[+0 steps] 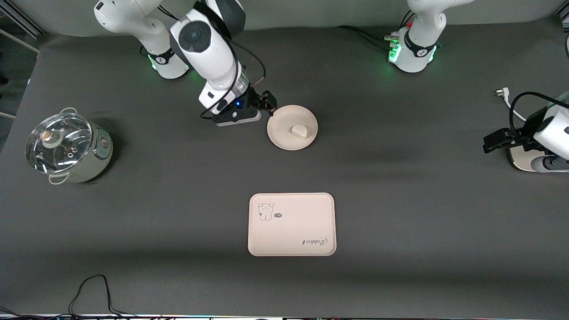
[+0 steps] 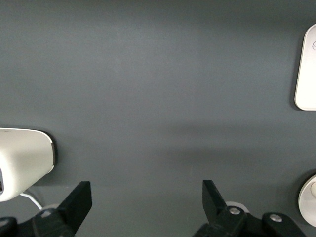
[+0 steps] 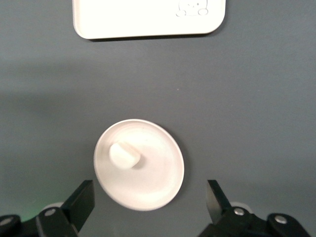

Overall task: Place bun in plate and plate on tray
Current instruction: 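Lower the right gripper to the plate rim and close on it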

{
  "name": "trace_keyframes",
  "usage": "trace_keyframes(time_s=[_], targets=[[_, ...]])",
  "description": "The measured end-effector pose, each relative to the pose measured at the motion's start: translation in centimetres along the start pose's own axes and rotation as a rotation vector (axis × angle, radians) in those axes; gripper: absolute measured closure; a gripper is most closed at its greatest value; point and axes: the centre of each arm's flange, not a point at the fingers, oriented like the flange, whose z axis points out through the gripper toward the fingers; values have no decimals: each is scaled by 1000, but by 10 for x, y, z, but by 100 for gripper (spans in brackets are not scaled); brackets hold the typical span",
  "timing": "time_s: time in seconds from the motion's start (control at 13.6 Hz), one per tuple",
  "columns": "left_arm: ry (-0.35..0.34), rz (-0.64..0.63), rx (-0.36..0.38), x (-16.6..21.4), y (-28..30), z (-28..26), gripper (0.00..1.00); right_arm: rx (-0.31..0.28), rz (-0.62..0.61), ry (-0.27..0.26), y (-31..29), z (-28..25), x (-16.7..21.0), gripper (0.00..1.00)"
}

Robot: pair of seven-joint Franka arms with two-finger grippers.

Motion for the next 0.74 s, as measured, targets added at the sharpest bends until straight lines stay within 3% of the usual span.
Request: trace_keyframes(time_s=[0.37,0.74], targets=[[-12,8,0,-2,4,-1,0,43,-48,101,1,118,-51,0],[-7,9,-1,-1,5,-4,0,9,-67,138,39,175,-60,0]])
